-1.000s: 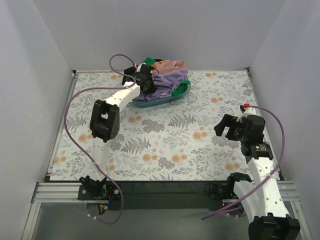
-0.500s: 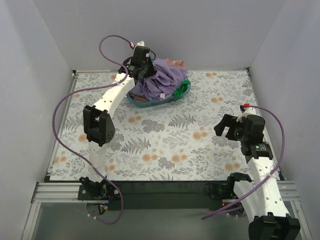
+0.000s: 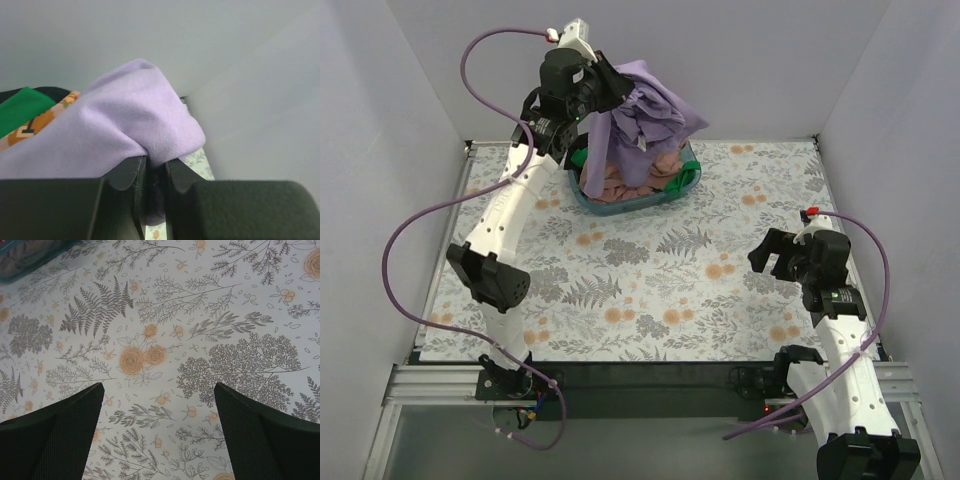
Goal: Fold and stack the t-shirts
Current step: Move the tshirt to the center of the board
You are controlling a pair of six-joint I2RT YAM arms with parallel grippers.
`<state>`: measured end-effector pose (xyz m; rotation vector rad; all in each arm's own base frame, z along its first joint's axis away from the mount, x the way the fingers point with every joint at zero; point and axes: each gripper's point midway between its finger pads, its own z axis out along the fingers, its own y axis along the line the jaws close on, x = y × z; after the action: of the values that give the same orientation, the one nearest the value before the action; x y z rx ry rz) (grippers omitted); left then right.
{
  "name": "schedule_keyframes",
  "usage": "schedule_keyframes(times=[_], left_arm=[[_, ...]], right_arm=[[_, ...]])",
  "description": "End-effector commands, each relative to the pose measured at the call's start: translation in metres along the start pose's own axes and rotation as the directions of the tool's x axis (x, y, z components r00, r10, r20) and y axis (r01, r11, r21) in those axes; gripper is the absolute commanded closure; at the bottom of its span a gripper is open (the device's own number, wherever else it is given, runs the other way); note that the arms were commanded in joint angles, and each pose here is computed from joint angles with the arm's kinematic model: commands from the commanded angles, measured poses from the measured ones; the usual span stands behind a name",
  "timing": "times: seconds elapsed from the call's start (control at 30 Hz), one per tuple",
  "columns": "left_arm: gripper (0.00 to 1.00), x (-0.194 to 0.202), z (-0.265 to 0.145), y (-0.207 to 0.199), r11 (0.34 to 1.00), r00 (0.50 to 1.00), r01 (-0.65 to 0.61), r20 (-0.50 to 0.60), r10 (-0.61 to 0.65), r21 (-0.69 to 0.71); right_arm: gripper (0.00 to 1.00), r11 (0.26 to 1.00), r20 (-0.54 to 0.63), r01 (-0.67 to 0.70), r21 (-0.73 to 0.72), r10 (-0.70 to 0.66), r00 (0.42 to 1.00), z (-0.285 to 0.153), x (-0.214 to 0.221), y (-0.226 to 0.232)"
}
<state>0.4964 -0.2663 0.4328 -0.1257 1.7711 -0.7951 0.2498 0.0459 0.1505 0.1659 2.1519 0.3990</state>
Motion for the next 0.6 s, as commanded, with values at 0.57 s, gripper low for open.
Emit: schedule_keyframes(times=[0.57], left_arm=[[0.98, 0.05, -0.194, -0.129, 0.944, 0.996, 0.085, -0.061, -0.069, 0.319]], right_arm=[[0.02, 1.0, 0.171, -0.012, -0.005, 0.012, 0.985, -0.056, -0.042, 0.02]])
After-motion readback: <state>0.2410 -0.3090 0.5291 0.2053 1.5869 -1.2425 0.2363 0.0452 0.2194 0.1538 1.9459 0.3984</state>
